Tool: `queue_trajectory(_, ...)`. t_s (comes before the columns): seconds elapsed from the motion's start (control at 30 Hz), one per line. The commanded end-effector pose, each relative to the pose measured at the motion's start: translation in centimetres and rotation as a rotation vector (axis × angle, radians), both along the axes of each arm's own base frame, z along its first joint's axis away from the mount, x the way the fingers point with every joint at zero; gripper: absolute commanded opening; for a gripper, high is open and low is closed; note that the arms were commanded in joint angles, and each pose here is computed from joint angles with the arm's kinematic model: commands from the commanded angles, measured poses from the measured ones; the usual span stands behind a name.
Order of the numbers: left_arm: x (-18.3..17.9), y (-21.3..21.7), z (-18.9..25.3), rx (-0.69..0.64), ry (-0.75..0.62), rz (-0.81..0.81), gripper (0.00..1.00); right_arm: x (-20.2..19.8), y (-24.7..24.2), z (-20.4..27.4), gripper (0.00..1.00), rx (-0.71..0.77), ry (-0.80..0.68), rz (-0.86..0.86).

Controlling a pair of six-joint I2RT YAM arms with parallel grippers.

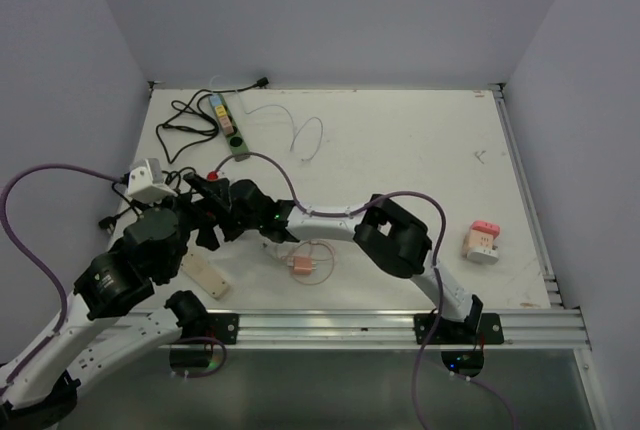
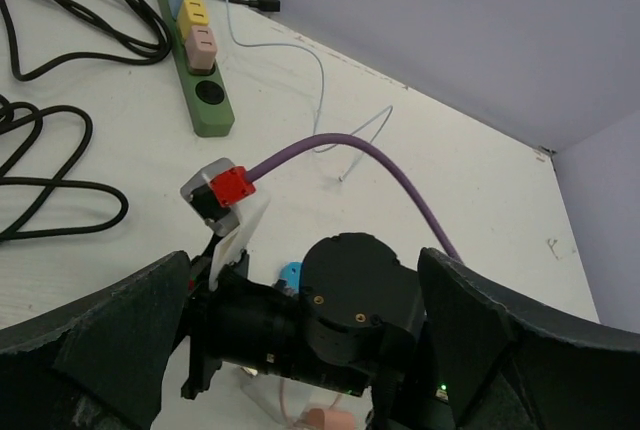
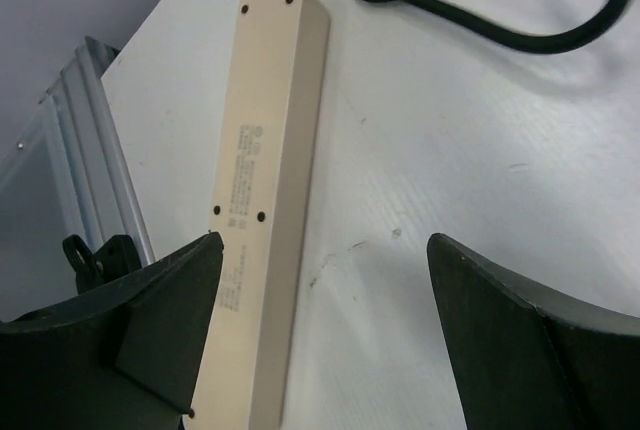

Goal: Pull the plug off the socket

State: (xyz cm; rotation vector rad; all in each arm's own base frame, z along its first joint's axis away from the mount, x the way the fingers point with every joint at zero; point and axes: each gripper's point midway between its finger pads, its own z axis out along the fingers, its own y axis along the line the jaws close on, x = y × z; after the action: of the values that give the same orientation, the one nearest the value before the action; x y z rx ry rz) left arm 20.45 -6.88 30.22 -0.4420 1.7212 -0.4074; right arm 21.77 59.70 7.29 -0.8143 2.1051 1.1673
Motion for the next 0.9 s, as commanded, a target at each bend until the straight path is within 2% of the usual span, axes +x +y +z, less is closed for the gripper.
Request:
queue_trajectory(0.0, 0.5, 0.0, 1.1, 0.0, 0.004, 0.031, 1.0, 2.4, -2.1, 8.6, 0.88, 0.06, -0.184, -0.077)
queue_trajectory(0.03, 0.6, 0.0, 1.1, 0.007, 0.01, 0.032, 1.0, 2.7, -3.2, 10.9, 0.89, 0.072, -0.222, -0.102)
queue_trajectory(0.1, 1.1, -0.5, 1.1, 0.028, 0.026, 0.038, 1.0, 4.4, -6.3, 10.4, 0.9, -0.015, -0.291, -0.193)
queue_trajectory(0.13, 1.3, -0.7, 1.1, 0.038, 0.032, 0.039, 1.0, 4.9, -7.9, 12.5, 0.91, -0.01, -0.326, -0.238)
queue_trajectory(0.2, 2.1, -1.5, 0.8, 0.07, 0.057, 0.041, 1.0, 7.3, -12.2, 11.0, 0.93, -0.131, -0.358, -0.371)
queue_trajectory(0.43, 6.6, -4.9, -1.8, 0.201, 0.147, 0.031, 1.0, 11.5, -26.8, 11.3, 0.98, -0.281, -0.361, -0.719)
queue_trajectory(0.47, 7.1, -6.1, -2.6, 0.198, 0.176, -0.022, 1.0, 11.6, -29.3, 10.2, 0.99, -0.324, -0.364, -0.767)
queue_trajectory(0.53, 9.8, -6.1, -5.1, 0.212, 0.238, -0.008, 1.0, 11.6, -32.6, 12.2, 0.99, -0.314, -0.412, -0.864)
queue_trajectory(0.57, 10.6, -6.5, -6.0, 0.204, 0.262, -0.032, 1.0, 11.4, -34.5, 10.9, 0.99, -0.351, -0.413, -0.89)
queue_trajectory(0.63, 13.5, -5.6, -8.4, 0.222, 0.313, 0.013, 1.0, 11.1, -37.1, 12.4, 0.99, -0.311, -0.442, -0.964)
queue_trajectory(0.67, 14.5, -5.5, -9.0, 0.22, 0.331, 0.014, 1.0, 10.5, -38.7, 10.6, 0.99, -0.349, -0.43, -0.976)
queue_trajectory(0.7, 15.8, -5.3, -11.4, 0.243, 0.39, 0.028, 0.99, 10.5, -39.2, 12.3, 0.99, -0.27, -0.448, -1.006)
queue_trajectory(0.77, 18.6, -3.6, -12.1, 0.231, 0.413, 0.088, 1.0, 10.1, -40.5, 11.4, 0.99, -0.252, -0.45, -1.028)
queue_trajectory(0.8, 20.2, -2.3, -14.5, 0.247, 0.472, 0.126, 1.0, 10.0, -40.9, 11.3, 0.99, -0.24, -0.455, -1.035)
queue_trajectory(0.87, 22.9, -1.6, -14.9, 0.243, 0.482, 0.157, 0.99, 9.9, -42.0, 11.3, 0.99, -0.224, -0.473, -1.058)
